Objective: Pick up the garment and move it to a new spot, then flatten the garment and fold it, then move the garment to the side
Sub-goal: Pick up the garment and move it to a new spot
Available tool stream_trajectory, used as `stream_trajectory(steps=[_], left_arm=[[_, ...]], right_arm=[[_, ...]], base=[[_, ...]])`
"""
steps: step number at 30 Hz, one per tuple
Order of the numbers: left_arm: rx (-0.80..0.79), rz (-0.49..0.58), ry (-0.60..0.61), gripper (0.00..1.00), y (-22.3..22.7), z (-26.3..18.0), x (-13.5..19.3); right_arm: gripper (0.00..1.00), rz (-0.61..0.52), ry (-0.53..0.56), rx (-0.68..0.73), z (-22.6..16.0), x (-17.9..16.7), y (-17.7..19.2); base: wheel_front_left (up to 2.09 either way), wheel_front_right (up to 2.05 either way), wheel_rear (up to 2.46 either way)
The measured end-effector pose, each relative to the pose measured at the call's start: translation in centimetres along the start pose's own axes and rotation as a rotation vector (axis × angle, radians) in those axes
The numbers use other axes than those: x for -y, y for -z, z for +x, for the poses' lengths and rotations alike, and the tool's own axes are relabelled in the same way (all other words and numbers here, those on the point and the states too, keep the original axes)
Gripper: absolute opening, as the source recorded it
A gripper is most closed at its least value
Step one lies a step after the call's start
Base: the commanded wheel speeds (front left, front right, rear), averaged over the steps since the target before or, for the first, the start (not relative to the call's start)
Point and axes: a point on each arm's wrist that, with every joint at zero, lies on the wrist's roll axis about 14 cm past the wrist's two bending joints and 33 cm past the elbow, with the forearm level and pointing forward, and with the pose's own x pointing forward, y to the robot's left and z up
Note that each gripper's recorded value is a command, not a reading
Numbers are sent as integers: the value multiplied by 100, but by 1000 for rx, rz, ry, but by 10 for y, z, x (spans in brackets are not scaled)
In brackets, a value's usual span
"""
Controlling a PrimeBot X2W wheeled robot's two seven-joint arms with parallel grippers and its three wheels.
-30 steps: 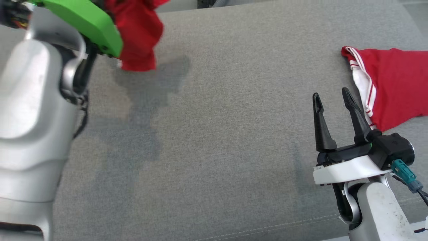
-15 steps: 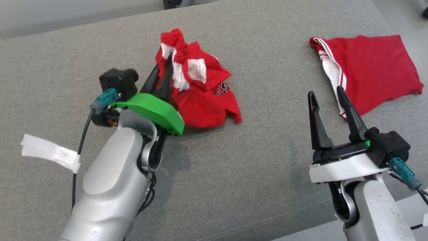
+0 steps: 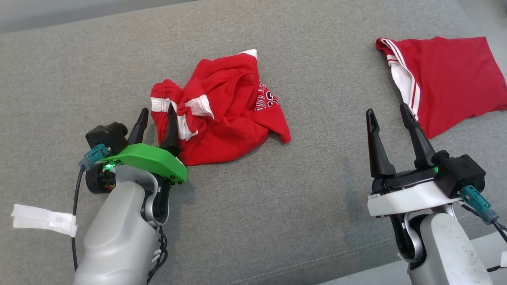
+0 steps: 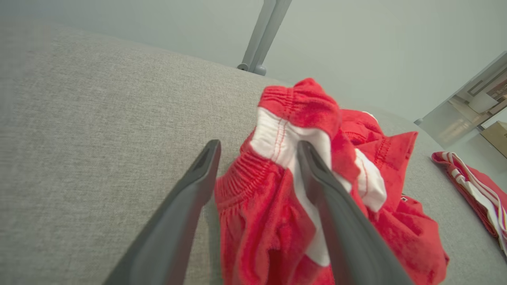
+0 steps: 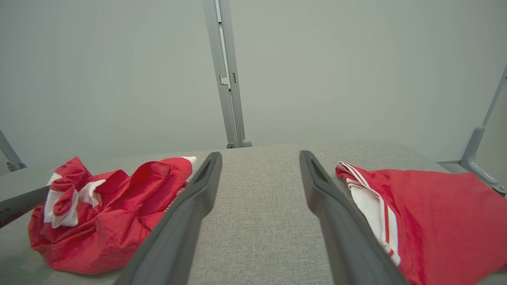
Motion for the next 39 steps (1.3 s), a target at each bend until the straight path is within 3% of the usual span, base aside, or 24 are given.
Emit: stream_trajectory(steps=[21,29,39], left_arm=[[182,82,-45,100,-42,-79,-19],[293,147,-95,100,-66,-124,-27],[330,163,-187,100,-64,-178,-41]], right_arm=[[100,16,-61,24,-12,-24,-12],[100,19,-92,21,-21,-36,-13],[100,45,-126,16,-38,-50,-13]], base=[[0,0,0],[0,0,0],[0,0,0]])
